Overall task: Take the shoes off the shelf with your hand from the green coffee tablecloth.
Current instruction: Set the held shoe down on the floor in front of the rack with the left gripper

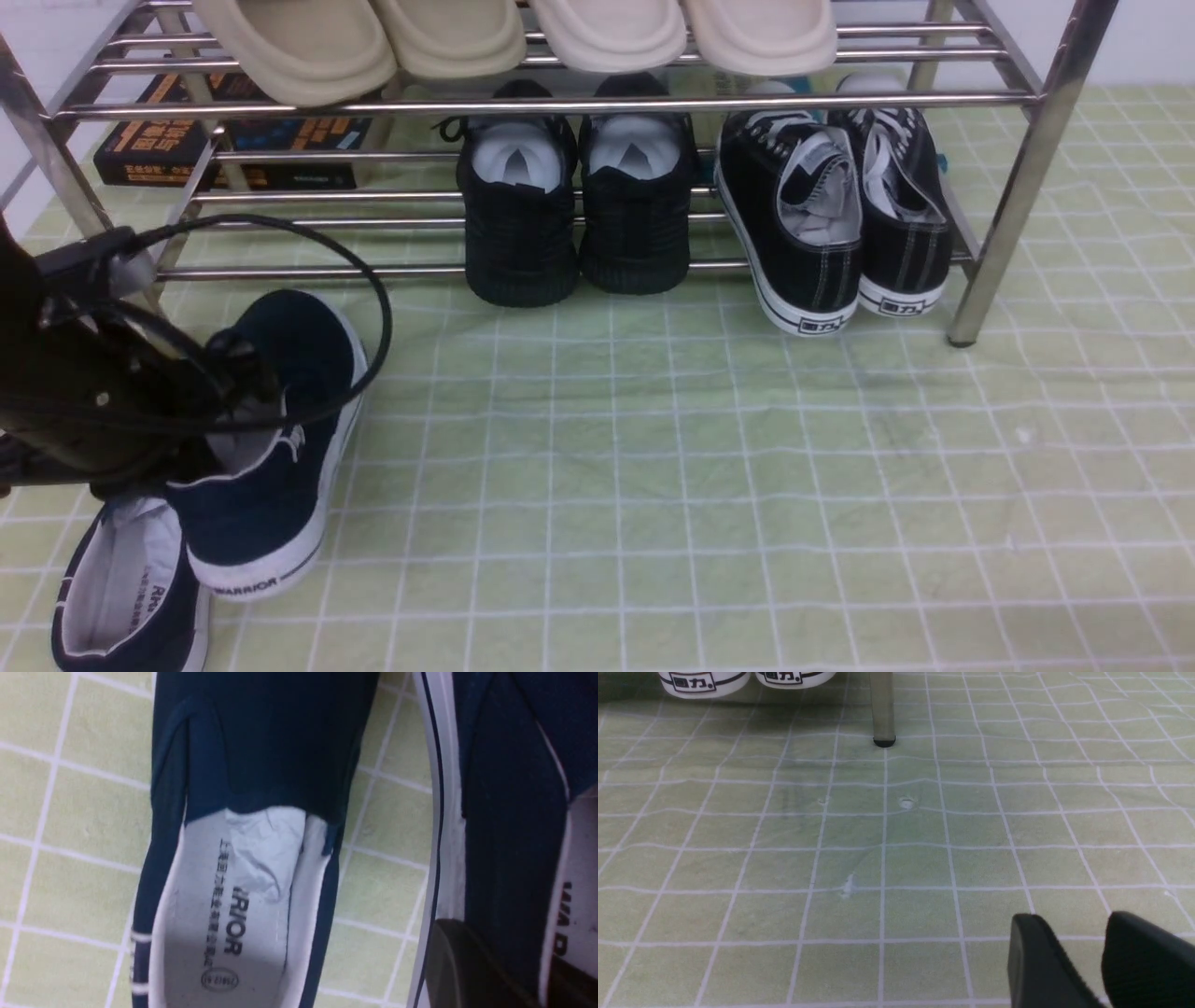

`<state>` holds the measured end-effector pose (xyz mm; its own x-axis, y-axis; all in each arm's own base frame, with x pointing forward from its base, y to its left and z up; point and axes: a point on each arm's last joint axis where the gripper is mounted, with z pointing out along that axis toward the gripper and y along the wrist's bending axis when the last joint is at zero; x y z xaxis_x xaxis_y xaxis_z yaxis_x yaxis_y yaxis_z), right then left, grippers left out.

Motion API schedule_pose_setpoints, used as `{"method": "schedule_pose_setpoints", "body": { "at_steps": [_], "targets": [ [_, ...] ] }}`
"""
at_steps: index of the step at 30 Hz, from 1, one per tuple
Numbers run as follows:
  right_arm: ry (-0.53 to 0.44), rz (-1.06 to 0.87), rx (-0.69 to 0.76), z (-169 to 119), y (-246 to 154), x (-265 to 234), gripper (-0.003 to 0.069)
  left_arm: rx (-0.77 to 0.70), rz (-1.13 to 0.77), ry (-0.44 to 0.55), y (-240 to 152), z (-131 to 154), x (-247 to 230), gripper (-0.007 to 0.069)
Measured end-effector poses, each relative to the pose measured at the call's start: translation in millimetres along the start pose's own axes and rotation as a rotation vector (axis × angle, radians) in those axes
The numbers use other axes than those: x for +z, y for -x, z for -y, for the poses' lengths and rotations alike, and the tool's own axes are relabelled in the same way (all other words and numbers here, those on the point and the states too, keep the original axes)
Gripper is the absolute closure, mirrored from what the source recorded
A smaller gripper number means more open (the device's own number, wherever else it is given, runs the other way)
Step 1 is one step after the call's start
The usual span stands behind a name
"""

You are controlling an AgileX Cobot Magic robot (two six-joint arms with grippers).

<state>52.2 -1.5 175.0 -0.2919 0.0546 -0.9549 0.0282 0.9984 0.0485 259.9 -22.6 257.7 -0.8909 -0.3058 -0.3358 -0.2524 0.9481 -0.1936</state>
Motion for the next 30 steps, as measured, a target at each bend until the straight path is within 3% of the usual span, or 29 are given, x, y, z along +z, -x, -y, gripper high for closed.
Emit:
{"method": "schedule_pose_setpoints", "body": {
  "at_steps": [21,26,30],
  "targets": [
    [0.000,0.000,0.000,0.0,0.0,0.0,0.0421,0.011,-0.071,0.046,4.0,-2.3,30.6,0.0578],
    [0.000,0.000,0.000,0.0,0.0,0.0,0.0421,0.012,-0.073,0.047,4.0,-2.3,30.4,0.0515],
    [0.000,0.000,0.000,0.0,0.0,0.0,0.0421,0.014,-0.088,0.050,3.9,-1.7,24.4,0.0374]
  ]
}}
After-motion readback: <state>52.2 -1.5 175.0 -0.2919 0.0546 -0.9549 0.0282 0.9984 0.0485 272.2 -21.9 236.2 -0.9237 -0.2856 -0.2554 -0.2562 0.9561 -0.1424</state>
